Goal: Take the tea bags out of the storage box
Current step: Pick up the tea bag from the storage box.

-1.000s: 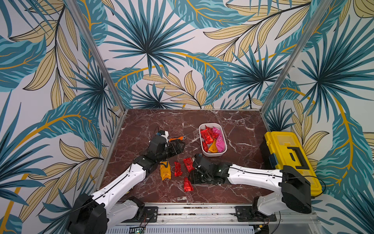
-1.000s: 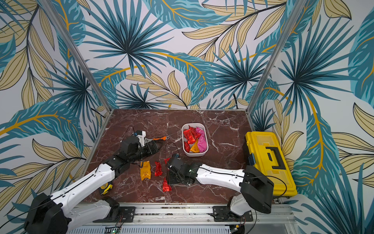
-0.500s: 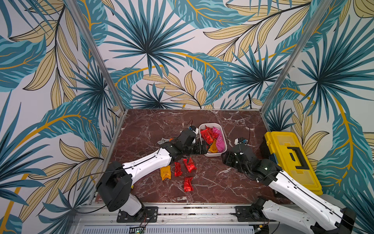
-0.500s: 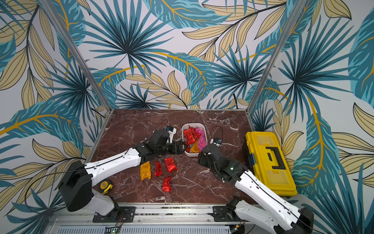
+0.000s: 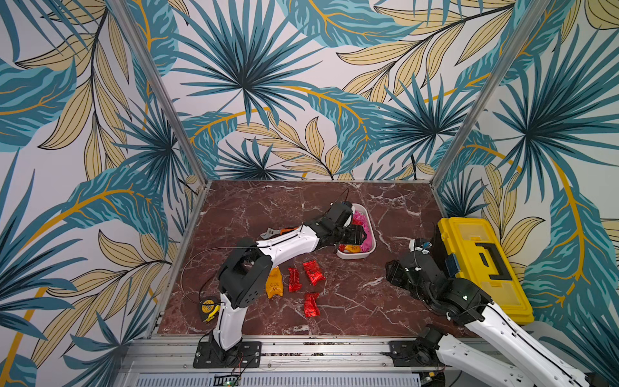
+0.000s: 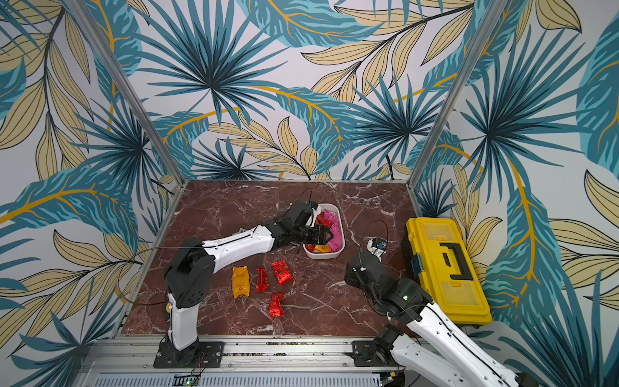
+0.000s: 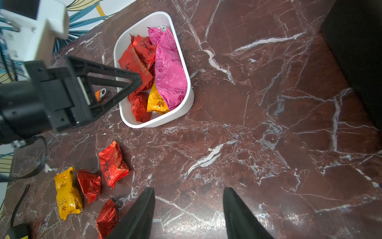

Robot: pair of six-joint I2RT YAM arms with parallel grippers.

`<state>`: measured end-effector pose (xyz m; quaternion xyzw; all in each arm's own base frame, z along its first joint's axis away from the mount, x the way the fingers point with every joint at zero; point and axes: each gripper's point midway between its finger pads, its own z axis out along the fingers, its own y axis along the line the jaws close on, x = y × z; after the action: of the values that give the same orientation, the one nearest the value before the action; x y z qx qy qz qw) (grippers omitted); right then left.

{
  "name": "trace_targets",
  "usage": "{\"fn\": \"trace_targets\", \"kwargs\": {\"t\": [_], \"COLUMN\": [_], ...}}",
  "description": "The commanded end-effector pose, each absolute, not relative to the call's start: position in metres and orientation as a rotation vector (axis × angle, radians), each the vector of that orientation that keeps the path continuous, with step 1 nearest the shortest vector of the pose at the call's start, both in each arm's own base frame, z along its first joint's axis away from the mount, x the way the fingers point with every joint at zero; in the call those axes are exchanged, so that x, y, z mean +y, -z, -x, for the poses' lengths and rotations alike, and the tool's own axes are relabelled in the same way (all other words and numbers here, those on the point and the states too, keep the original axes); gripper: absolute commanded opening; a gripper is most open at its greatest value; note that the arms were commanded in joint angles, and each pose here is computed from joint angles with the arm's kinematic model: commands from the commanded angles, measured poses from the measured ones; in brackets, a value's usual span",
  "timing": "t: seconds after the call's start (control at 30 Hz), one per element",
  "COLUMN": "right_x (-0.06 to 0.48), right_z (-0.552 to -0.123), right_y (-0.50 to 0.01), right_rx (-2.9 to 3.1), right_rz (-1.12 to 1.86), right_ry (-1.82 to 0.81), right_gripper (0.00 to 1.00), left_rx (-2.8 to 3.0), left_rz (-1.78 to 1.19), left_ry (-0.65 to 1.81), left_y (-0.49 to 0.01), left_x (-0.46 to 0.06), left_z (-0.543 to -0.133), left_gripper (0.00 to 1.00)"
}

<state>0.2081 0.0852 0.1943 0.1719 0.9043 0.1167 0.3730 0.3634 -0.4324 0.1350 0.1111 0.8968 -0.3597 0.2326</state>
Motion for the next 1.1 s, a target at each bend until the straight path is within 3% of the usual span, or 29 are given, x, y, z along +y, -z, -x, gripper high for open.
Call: {"fn": "trace_targets", "kwargs": {"t": [0.0,0.37,0.53,0.67,1.07], "right_x": [0.075,0.076,0.077,0.077,0.085], "right_z": [-0.203,-0.203,-0.202,-0.202,-0.208], "right_y": [-0.186,-0.185,-0.184,-0.184,-0.204], "right_rx": [2.328,2.333,2.338,2.341,2.333], "right_rz": [-0.471,-0.469,-0.465,-0.456,-0.368], "right_ry": [-0.247,-0.250,-0.257,-0.255,-0.285], "right_gripper": [0.59,0.59,0.59,0.59,0.64], "left_rx": [2.475,2.512,2.488,2.461,2.320], "left_rz": [-0.309,-0.245,-0.204,-0.204,-0.259], "left_ry": [1.018,1.098,1.168,1.180,1.225], "left_y": [-0.131,-0.098,-0.098,-0.108,-0.179], "left_x": [-0.444,-0.465,-0.472,-0.473,-0.451], "left_z": [-0.369,-0.379,-0.386,-0.387,-0.374], "left_gripper": [0.65,0.52,0.37,0.23,0.08]}}
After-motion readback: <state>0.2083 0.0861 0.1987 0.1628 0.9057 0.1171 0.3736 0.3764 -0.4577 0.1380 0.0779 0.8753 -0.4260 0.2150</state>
